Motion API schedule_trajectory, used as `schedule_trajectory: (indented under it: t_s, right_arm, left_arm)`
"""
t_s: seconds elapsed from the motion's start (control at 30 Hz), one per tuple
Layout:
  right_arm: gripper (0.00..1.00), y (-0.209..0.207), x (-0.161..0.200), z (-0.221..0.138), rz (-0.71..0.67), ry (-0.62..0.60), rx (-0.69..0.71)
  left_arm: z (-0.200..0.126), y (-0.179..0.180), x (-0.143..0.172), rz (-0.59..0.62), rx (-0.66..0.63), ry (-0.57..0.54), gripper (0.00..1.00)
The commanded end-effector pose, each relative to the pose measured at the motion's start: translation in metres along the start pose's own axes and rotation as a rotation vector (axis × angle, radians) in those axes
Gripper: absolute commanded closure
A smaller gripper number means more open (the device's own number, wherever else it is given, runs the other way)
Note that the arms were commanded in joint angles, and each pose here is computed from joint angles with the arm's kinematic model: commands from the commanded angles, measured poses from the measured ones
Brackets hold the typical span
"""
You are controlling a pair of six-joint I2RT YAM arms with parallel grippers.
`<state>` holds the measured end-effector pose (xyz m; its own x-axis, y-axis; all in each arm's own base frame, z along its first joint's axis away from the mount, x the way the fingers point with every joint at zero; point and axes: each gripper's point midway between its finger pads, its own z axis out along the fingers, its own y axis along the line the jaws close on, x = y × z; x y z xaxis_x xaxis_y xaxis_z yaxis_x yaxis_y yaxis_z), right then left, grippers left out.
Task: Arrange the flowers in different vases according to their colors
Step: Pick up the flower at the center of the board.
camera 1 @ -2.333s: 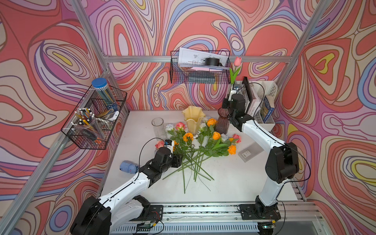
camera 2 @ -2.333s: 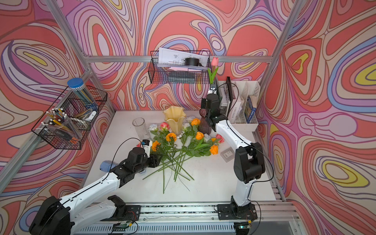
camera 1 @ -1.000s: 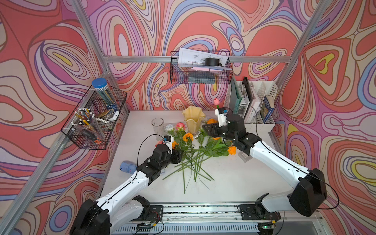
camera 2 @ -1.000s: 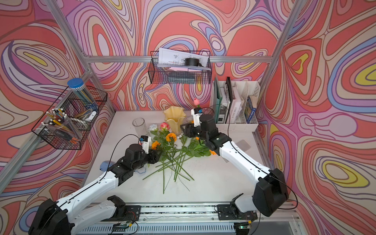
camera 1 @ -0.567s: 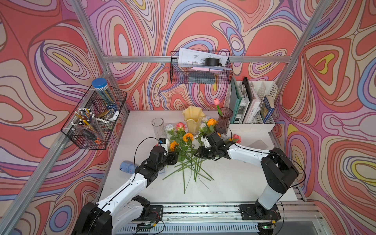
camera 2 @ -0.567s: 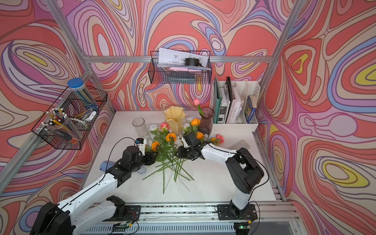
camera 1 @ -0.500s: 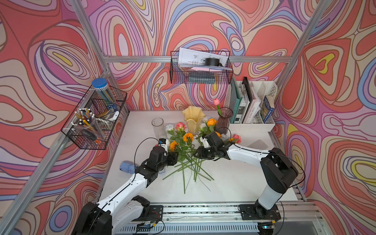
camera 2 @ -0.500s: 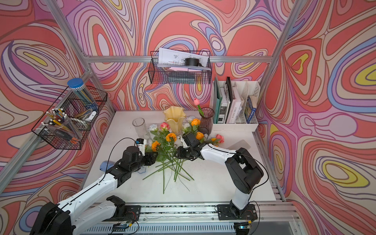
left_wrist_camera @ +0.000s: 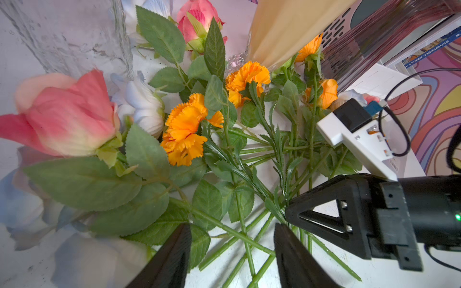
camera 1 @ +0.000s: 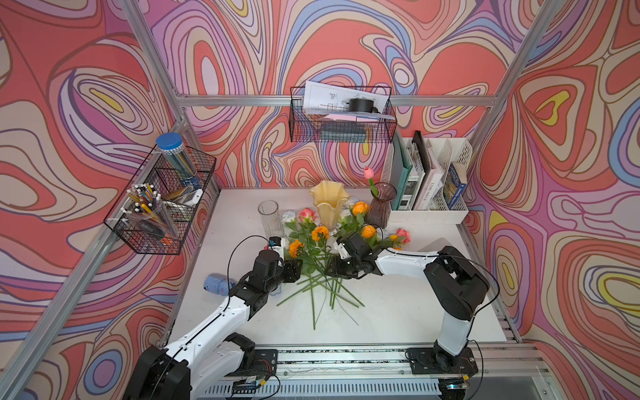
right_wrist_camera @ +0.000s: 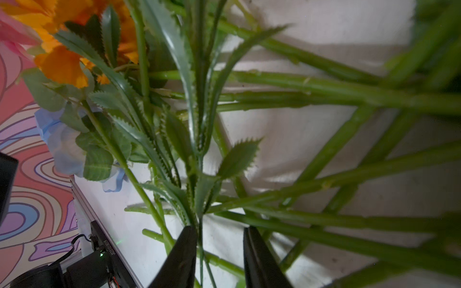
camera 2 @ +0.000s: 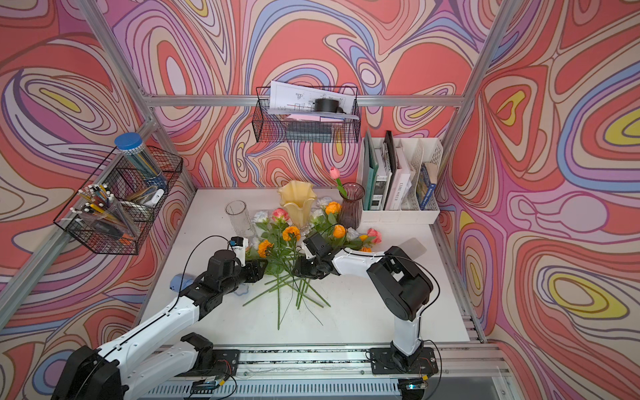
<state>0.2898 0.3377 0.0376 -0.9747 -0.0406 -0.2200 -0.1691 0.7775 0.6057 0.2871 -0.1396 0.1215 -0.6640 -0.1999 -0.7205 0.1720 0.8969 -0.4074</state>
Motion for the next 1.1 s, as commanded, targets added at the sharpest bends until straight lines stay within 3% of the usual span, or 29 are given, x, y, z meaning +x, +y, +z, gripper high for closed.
schedule_trajectory:
  t_s: [0.0, 0.27, 0.77, 1.07]
  right_arm:
    - [0.69, 0.004, -0.006, 0.008, -0.008, -0.009, -0.016]
    - [0.75, 0.011, -0.012, 0.013, -0.014, -0.011, -0.037]
    - [1.0, 0.014, -0.015, -0.007, -0.035, -0.04, -0.005]
    - [1.0, 0.035, -0.036, -0.066, -0.153, -0.152, 0.066]
  left_arm:
    - [-0.001, 0.005, 0.007, -0.005, -0.007, 0.015, 0.4]
    - [-0.003, 0.005, 0.006, 0.0, -0.011, 0.011, 0.4]
    - [-0.001, 0.007, 0.008, 0.0, -0.015, 0.016, 0.4]
    - [-0.001, 0.005, 0.008, 0.004, -0.006, 0.017, 0.4]
